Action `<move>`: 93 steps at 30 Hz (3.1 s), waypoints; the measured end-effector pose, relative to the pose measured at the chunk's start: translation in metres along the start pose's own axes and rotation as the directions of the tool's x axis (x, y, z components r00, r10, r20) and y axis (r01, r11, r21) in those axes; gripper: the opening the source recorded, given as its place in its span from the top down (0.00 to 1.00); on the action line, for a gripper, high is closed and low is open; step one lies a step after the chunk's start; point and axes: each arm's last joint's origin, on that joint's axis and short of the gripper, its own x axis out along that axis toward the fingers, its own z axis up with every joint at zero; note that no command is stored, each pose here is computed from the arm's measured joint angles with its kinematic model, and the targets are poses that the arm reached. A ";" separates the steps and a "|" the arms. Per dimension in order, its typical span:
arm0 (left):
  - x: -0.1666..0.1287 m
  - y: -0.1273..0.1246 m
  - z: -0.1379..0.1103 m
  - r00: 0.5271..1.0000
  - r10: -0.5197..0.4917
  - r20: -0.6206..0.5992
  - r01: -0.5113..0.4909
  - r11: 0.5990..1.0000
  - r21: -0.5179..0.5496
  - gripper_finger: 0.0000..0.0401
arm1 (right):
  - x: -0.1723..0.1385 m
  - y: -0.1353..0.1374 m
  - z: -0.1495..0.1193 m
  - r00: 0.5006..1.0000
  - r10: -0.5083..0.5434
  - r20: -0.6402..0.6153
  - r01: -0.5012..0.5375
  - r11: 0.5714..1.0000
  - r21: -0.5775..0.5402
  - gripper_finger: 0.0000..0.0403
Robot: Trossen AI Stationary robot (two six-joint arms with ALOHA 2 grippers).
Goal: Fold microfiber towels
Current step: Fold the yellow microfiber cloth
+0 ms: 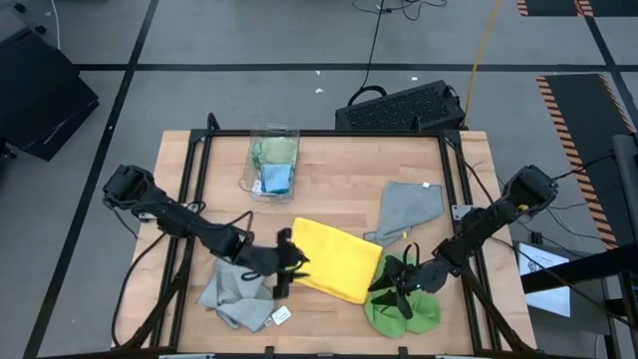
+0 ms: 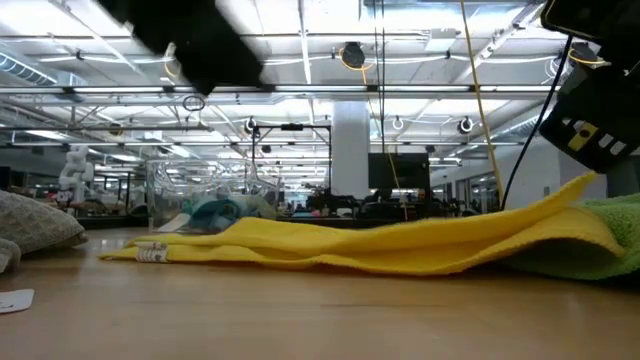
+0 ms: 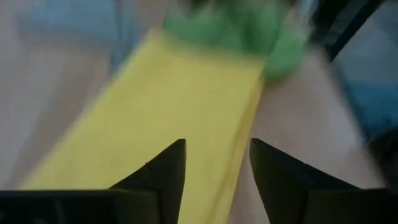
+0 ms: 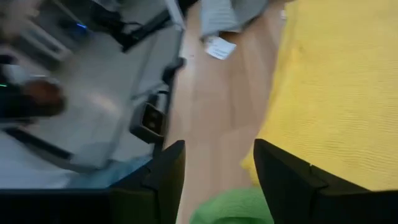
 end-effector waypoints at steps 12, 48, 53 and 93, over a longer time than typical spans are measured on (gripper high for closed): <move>0.065 -0.047 -0.013 0.993 0.093 0.073 -0.111 0.948 0.298 0.54 | 0.029 0.056 0.007 0.959 -0.284 -0.006 0.262 0.894 -0.364 0.54; 0.175 -0.068 -0.003 0.990 0.140 0.001 -0.128 0.903 0.410 0.37 | 0.022 0.051 0.000 0.886 -0.461 0.041 0.426 0.779 -0.460 0.40; 0.176 -0.068 0.000 0.993 0.112 0.023 -0.112 0.913 0.391 0.41 | 0.022 0.051 0.001 0.882 -0.466 0.064 0.444 0.780 -0.441 0.40; 0.136 -0.075 0.024 0.968 0.248 0.017 -0.241 0.917 0.319 0.98 | 0.047 0.050 -0.024 0.894 -0.430 0.126 0.381 0.582 -0.719 0.29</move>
